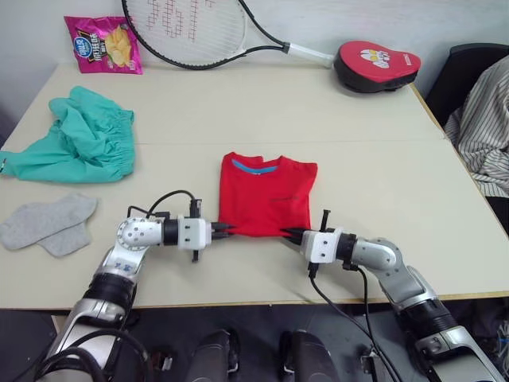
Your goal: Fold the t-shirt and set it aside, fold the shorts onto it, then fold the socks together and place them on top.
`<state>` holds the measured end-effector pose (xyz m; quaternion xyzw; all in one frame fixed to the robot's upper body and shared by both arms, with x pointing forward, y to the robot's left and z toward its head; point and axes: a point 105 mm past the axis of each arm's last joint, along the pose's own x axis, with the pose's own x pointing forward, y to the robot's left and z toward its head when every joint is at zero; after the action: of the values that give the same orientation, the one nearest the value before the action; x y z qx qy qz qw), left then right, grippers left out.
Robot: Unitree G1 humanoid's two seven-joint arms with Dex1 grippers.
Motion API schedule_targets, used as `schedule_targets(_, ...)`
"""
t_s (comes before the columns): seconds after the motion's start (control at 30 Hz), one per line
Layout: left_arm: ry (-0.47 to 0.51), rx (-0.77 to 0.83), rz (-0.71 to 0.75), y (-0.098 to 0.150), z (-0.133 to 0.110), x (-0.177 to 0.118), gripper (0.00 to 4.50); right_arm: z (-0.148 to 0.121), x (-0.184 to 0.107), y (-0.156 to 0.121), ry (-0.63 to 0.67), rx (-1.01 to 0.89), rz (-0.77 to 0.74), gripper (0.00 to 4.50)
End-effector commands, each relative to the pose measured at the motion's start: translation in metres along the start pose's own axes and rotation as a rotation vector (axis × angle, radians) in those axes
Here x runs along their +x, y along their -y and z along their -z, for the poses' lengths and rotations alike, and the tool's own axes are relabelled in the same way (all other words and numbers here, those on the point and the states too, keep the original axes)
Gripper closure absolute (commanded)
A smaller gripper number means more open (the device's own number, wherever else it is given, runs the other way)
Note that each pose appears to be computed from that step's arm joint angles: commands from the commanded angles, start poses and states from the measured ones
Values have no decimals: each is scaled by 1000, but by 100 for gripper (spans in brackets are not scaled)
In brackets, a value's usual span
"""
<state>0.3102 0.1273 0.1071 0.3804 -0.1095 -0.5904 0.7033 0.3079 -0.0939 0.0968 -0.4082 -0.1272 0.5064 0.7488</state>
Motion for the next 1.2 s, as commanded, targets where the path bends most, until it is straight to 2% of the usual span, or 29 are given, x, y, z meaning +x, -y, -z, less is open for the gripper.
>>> schedule_targets(0.03, 7, -4, 16, 12, -12, -12, 448, -14, -10, -9, 64, 13, -38, 450)
schedule_targets(0.27, -18, -73, 53, 51, -31, -28, 448, -40, -21, -39, 106, 116, -117, 450)
schedule_targets(0.4, -50, -109, 30, 58, -31, -31, 448, -39, -22, -49, 86, 155, -115, 450)
schedule_targets(0.5, -32, -157, 10, 59, -35, -32, 448, -39, -23, -47, 95, 217, -85, 450)
schedule_targets(0.6, -20, -185, -5, 58, -38, -33, 371, -41, -24, -46, 105, 237, -104, 373)
schedule_targets(0.7, -32, -215, -19, 57, -36, -37, 278, -47, -28, -45, 143, 279, -131, 271)
schedule_targets(0.73, -22, -253, -32, 55, -36, -43, 245, -61, -35, -49, 212, 384, -200, 231)
schedule_targets(0.8, 0, -312, -58, 51, -38, -52, 244, -79, -44, -52, 296, 505, -285, 169)
schedule_targets(0.9, 78, -461, -113, 35, -48, -68, 244, -85, -46, -20, 322, 592, -209, 169)
schedule_targets(0.93, 107, -492, -123, 28, -52, -69, 244, -87, -44, -11, 337, 614, -196, 199)
schedule_targets(1.0, 138, -523, -155, 17, -53, -63, 283, -87, -35, -4, 346, 622, -196, 243)
schedule_targets(1.07, 144, -531, -168, 11, -49, -49, 332, -80, -19, -4, 325, 590, -193, 312)
schedule_targets(1.2, 98, -540, -118, 19, -35, -19, 450, -67, 9, -7, 298, 582, -158, 440)
